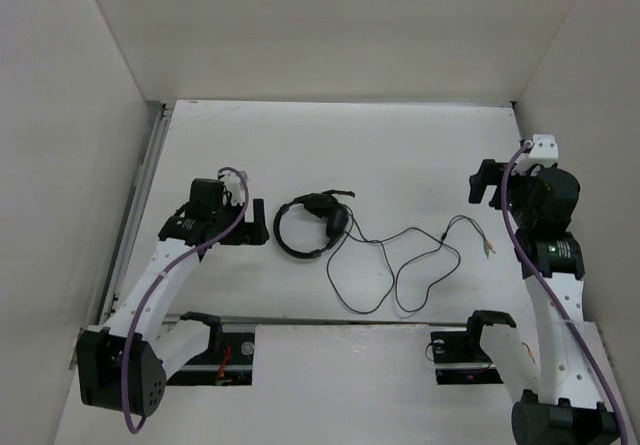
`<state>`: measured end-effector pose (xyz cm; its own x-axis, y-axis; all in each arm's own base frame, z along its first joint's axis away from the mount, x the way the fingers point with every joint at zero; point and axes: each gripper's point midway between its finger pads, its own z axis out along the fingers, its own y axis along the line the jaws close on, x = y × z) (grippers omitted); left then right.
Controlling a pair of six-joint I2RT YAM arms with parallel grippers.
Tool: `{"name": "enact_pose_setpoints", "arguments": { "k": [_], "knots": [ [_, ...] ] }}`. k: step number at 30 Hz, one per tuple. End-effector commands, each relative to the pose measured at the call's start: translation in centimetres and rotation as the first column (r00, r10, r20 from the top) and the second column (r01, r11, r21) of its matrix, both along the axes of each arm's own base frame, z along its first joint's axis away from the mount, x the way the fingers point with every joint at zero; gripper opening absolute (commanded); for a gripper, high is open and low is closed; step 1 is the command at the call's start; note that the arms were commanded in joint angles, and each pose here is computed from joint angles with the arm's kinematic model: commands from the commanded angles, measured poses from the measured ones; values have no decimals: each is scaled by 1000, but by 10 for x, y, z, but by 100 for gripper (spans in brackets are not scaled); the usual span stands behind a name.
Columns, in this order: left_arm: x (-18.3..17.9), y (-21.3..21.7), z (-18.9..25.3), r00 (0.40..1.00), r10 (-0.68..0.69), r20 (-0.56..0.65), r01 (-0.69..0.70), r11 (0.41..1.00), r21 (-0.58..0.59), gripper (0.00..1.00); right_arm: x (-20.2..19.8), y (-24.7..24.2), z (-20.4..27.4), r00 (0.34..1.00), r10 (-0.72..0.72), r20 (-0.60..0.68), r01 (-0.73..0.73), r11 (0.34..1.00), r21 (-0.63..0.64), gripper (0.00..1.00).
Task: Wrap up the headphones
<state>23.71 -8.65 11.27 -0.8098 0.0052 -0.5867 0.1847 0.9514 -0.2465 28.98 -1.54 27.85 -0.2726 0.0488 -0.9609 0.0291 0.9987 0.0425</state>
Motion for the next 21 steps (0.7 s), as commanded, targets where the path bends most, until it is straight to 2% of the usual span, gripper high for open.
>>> {"name": "enact_pose_setpoints", "arguments": {
  "k": [1, 4, 13, 21],
  "knots": [
    [15, -20, -1, 999, 39, 29, -36, 995, -90, 97, 1, 24, 6, 995, 94, 37, -97, 992, 79, 100],
    [19, -33, -11, 1000, 20, 20, -18, 995, -98, 97, 0, 37, 1, 988, 152, 26, -154, 981, 117, 100],
    [39, -53, -49, 1000, 8, 2, -8, 1000, -28, 91, 5, 31, -1, 991, 133, 19, -135, 984, 119, 100],
    [42, -53, -82, 996, 35, -82, -29, 997, 76, 65, 4, 21, 9, 995, 90, 46, -96, 986, 138, 100]
  ]
}}
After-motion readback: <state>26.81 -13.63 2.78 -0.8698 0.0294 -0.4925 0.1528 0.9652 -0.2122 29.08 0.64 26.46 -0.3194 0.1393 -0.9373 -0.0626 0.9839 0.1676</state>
